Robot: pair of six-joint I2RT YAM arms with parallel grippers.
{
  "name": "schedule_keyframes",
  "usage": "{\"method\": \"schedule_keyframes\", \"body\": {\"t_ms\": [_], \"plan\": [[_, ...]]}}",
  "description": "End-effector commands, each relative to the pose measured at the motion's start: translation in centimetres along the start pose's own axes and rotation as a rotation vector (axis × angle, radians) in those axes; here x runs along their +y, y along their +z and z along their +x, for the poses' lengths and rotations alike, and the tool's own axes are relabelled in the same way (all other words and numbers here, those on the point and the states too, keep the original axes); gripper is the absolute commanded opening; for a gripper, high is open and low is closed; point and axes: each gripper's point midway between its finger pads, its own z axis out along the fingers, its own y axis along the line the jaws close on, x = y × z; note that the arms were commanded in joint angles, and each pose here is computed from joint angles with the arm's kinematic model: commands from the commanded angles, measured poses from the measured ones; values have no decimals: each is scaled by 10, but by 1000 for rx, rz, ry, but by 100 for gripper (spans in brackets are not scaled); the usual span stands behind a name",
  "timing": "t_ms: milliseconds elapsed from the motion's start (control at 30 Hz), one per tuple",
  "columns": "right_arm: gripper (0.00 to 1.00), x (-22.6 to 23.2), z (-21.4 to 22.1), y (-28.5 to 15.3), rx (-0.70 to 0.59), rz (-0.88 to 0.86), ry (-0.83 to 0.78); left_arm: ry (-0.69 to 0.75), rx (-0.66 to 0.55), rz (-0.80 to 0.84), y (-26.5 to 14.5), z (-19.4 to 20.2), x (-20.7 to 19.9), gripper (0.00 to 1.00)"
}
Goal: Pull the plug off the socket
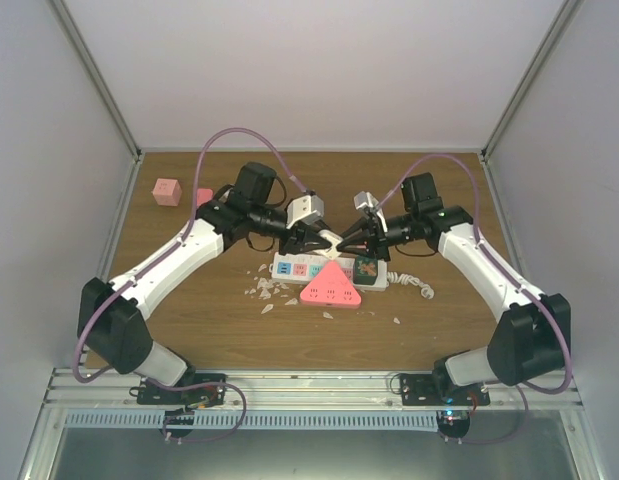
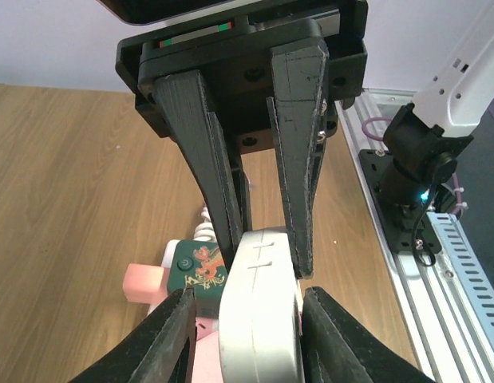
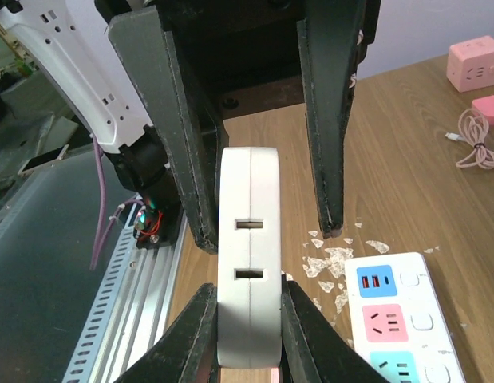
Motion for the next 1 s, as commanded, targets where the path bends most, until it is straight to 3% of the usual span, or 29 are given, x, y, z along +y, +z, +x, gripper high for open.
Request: {"method": "schedule_keyframes", "body": {"t_ms": [0, 167, 500, 733, 867, 967], "plan": [[1, 15, -14, 6, -27, -81, -19, 62, -62, -13, -15, -25, 15, 38], [1, 7, -13, 5, -19, -37, -30, 55, -62, 129, -26, -22, -9, 34], [1, 0, -19, 5, -21, -2, -60, -12, -17, 140, -12, -2, -10, 30], [2, -6, -18, 5, -10, 28, -71, -27, -16, 140, -13, 0, -10, 1], [25, -13, -17, 4, 1, 69, -87, -46, -16, 101, -24, 8, 0, 0], [51, -20, -17, -1, 7, 113, -99, -71, -9, 19, -42, 20, 21, 0]]}}
